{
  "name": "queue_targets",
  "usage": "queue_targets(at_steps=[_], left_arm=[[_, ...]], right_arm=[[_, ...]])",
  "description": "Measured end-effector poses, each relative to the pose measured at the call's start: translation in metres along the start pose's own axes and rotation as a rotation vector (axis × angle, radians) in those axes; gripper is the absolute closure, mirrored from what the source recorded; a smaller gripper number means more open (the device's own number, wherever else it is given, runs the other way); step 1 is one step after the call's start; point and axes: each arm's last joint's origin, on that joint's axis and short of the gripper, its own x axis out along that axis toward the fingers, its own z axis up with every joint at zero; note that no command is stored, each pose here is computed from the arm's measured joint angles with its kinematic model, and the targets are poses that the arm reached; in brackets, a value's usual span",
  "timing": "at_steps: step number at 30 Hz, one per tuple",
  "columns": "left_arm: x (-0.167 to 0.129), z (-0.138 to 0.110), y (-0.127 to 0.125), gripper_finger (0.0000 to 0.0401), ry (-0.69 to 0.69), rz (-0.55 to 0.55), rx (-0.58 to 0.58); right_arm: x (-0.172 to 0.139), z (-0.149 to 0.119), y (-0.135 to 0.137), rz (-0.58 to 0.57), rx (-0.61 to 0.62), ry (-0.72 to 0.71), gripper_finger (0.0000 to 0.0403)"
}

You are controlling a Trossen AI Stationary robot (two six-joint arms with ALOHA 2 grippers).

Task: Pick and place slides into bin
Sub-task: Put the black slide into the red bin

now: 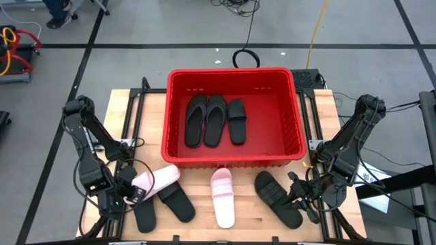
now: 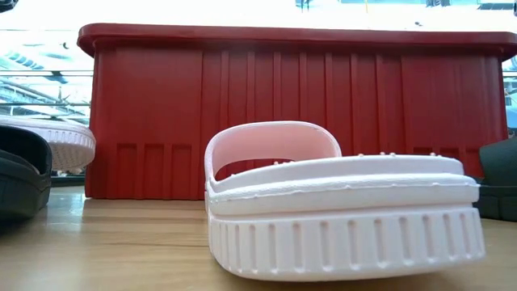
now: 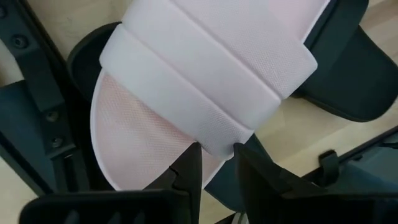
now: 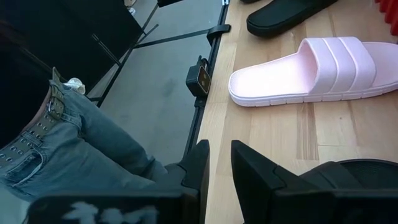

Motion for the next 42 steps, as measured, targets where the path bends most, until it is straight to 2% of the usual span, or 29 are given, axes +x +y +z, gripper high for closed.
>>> queue_targets(at_steps=[6, 10, 17, 30, 38, 42], left_arm=[[0.006, 0.000, 0.000, 0.0313, 0.006, -0.017, -0.006], [0.009, -0.003, -0.003, 0.0313, -0.001, -0.101, -0.021], [0.008, 0.000, -0.008, 0.0313, -0.107, -0.231, -0.032], [0.007, 0.005, -0.013, 0.0313, -0.207, -0.317, -0.061], [0.005, 0.005, -0.015, 0.0313, -0.288, -0.440, -0.092], [0.005, 0.005, -0.016, 0.0313, -0.294, -0.455, -0.108]], right_arm=[[0.000, 0.000, 0.000, 0.000, 0.000, 0.000, 0.0347], [0.000, 0.000, 0.000, 0.000, 0.000, 0.001, 0.0347], [0.000, 0.000, 0.000, 0.001, -0.027, 0.001, 0.0347], [0.000, 0.000, 0.000, 0.000, -0.027, 0.000, 0.0347], [0.000, 0.001, -0.001, -0.006, -0.025, -0.003, 0.0347], [0.002, 0.003, -0.004, -0.021, -0.016, -0.011, 0.0347]])
